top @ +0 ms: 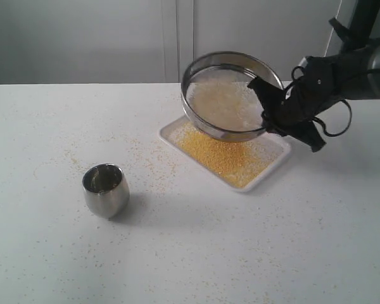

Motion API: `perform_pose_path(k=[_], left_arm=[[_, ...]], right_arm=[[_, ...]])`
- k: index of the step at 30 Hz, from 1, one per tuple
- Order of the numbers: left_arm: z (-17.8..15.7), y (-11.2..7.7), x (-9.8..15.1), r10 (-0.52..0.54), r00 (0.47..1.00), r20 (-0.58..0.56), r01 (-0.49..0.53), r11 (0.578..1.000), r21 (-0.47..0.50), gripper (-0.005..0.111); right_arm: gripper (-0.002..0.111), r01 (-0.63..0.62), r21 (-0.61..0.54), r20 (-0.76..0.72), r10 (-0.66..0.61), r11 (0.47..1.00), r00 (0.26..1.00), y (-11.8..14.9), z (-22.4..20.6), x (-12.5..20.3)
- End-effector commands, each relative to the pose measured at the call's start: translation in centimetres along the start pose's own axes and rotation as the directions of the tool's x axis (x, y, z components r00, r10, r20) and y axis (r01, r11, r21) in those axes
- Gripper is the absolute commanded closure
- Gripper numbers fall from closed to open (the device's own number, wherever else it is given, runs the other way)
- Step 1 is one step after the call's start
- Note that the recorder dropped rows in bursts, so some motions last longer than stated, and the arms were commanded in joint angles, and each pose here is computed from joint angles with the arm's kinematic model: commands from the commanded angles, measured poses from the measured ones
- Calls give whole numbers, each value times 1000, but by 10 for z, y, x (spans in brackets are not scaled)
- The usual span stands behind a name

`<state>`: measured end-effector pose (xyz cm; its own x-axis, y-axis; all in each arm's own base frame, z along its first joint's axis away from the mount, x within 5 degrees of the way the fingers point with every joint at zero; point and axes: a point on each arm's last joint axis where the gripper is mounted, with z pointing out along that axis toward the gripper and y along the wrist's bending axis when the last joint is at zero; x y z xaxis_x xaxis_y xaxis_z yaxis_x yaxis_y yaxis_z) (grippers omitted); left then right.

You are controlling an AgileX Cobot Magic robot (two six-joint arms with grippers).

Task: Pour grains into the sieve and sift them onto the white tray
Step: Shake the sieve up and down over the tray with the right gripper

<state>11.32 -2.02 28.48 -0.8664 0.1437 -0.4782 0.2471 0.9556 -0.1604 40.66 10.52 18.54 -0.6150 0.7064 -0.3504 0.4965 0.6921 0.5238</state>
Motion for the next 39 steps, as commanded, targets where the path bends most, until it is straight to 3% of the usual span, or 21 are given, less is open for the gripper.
perform_pose_path(k=[1,4,6,8,9,12,15,17,19,22,26,28,30,32,35,37,39], left_arm=[[0,-1,2,-3,1000,-1,3,1000,8,107],[0,-1,2,-3,1000,-1,3,1000,8,107],[0,-1,2,-3,1000,-1,3,1000,8,107],[0,-1,2,-3,1000,-1,3,1000,8,107],[0,-1,2,-3,1000,-1,3,1000,8,107],[0,-1,2,-3,1000,-4,3,1000,9,107],[0,-1,2,-3,1000,-4,3,1000,9,107],[0,-1,2,-3,1000,-4,3,1000,9,107],[0,-1,2,-3,1000,-4,3,1000,9,107],[0,-1,2,-3,1000,-4,3,1000,9,107],[0,-1,2,-3,1000,-4,3,1000,9,107],[0,-1,2,-2,1000,-4,2,1000,8,107],[0,-1,2,-2,1000,-4,2,1000,8,107],[0,-1,2,-2,1000,-4,2,1000,8,107],[0,-1,2,-2,1000,-4,2,1000,8,107],[0,-1,2,-2,1000,-4,2,1000,8,107],[0,-1,2,-2,1000,-4,2,1000,8,107]], right_arm=[[108,188,113,-53,-183,976,982,-3,-19,-11],[108,88,209,-91,-71,974,993,-18,-22,-16],[108,-32,77,-33,34,997,999,-5,-11,-15],[108,-18,-84,11,19,996,1000,14,2,-6],[108,9,-102,15,-7,995,1000,18,3,-4],[108,105,8,-59,-104,994,993,11,-4,-6],[108,110,158,-145,-87,981,986,-11,-12,-13],[108,47,142,-125,-30,989,992,-13,-8,-14],[108,-81,14,-96,82,997,992,1,3,-6],[108,-28,-90,-87,20,996,996,19,13,6],[108,87,58,-189,-75,994,979,-3,-3,-10],[108,42,128,-212,-14,991,977,-15,-10,-17],[108,-81,98,-152,96,992,984,-13,-7,-20],[108,-108,-18,-110,105,994,988,5,2,-9],[108,3,-67,-114,-10,998,993,20,4,-1],[108,115,12,-144,-113,993,983,9,-3,-12],[108,102,120,-174,-80,988,981,-9,-12,-24]])
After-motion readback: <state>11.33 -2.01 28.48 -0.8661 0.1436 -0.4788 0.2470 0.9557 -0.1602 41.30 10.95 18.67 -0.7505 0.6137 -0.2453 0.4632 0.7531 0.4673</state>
